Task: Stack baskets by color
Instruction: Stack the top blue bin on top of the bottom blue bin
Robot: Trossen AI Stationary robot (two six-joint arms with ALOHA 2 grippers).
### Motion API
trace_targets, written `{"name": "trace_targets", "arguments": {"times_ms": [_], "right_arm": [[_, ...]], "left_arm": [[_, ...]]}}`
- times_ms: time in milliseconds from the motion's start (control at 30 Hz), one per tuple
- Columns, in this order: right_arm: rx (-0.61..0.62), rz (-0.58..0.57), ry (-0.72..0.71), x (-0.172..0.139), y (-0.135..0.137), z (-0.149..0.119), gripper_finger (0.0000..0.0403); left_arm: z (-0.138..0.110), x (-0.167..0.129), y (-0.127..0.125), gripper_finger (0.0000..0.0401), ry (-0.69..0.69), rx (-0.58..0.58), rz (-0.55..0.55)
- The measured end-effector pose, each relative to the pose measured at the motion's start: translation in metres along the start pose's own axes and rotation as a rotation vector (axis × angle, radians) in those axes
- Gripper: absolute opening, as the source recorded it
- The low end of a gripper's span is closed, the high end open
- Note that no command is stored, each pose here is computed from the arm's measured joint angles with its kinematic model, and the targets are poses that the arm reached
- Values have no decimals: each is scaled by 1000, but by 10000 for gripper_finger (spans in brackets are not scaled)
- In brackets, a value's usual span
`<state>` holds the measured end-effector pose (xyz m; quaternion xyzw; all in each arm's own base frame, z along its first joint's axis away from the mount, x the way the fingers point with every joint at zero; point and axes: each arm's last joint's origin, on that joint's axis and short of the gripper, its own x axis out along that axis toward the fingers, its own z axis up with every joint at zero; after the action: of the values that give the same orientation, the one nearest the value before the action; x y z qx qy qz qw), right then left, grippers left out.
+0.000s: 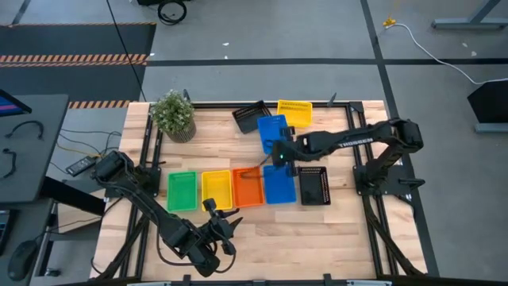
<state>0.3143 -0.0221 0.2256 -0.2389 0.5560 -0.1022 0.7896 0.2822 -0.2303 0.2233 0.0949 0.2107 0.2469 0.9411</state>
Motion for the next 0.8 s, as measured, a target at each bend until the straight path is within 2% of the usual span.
{"name": "trace_targets", "arguments": {"times_ms": [167,267,400,600,733,800], "right_arm": [[123,94,-34,-41,35,17,12],[161,173,-59,-54,62,19,12],[199,208,-62,-60,91,15,12],[245,225,-88,-62,110,12,13],[248,242,-100,-63,113,12,17],[232,216,-95,-65,114,12,16]], "left_arm": [[1,0,0,118,-12,-4,14],[1,1,1,118,-19,-4,24],[1,1,1,118,-26,4,34],[1,1,1,118,-27,4,34],[1,1,1,118,-29,-4,35],[1,1,1,118,-29,-8,35]]}}
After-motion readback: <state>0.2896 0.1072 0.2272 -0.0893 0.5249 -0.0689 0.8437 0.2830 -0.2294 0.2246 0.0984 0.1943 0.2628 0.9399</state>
